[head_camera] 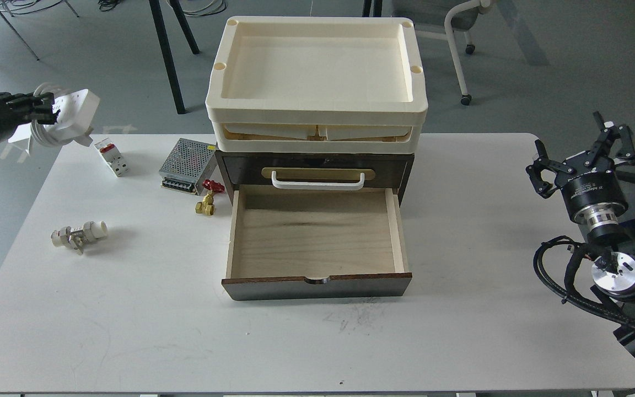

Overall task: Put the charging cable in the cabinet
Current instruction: 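Lift the charging cable with the left gripper and raise it high, then carry the cable over the open drawer and lower it inside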

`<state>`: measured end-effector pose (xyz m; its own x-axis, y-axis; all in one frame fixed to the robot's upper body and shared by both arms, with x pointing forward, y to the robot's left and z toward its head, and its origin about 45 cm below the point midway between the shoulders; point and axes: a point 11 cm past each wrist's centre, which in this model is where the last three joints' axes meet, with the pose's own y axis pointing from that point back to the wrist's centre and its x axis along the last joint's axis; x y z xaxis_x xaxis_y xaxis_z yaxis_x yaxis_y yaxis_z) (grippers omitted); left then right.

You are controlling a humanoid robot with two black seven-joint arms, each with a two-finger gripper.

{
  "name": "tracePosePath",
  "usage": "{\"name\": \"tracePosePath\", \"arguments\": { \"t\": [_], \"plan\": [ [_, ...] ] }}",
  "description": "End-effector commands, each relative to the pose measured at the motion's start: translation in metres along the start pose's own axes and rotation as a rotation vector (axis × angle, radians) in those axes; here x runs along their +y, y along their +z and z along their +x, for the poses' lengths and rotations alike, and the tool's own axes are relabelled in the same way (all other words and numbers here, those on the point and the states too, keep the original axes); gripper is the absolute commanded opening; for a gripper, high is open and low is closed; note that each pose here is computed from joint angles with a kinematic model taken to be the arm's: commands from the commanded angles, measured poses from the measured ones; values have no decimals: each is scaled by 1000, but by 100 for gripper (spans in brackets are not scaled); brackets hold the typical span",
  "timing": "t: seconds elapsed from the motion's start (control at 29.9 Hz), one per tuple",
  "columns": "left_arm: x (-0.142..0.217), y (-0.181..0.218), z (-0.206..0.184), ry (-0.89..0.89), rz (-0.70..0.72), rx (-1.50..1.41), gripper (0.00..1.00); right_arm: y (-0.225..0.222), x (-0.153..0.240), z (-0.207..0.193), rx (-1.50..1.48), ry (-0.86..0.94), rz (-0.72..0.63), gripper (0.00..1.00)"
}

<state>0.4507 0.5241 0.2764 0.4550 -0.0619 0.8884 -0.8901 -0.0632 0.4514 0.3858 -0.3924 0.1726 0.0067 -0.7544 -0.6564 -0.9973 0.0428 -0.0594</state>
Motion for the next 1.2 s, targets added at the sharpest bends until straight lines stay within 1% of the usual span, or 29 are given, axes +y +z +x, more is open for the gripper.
{"name": "tracePosePath", "arguments": {
  "t": [0.0,0.1,0.23,0.33,0.43,0.54,0.6,0.67,0.74,0.87,0.94,1.04,1.17],
  "plan": [
    [14,-16,47,88,30,0,0,0,0,0,1,-2,0,100],
    [25,-18,89,164,34,-1,0,0,0,0,3,-1,-1,100],
    [29,7,138,209,-24,23,0,0,0,0,4,-2,-1,100],
    [25,56,174,223,-141,21,0,0,0,0,5,-2,-1,100],
    [33,109,208,226,-281,-6,0,0,0,0,6,-3,-1,100],
    [49,169,231,205,-447,-59,0,1,0,-1,4,-3,-3,100],
    [64,210,239,193,-559,-111,0,0,0,0,6,-3,-1,100],
    [80,243,237,184,-663,-167,0,0,0,-1,5,-4,-2,100],
    [99,272,225,169,-766,-231,0,0,0,-1,4,-3,0,100],
    [143,336,189,146,-988,-399,0,0,0,0,6,-2,-2,100],
    [162,362,169,128,-1074,-482,0,0,0,0,6,-3,-1,100],
    [183,388,139,104,-1161,-607,0,1,0,-1,5,-4,-3,100],
    [206,407,93,28,-1295,-648,0,1,0,-1,5,-5,-5,100]
  ]
}}
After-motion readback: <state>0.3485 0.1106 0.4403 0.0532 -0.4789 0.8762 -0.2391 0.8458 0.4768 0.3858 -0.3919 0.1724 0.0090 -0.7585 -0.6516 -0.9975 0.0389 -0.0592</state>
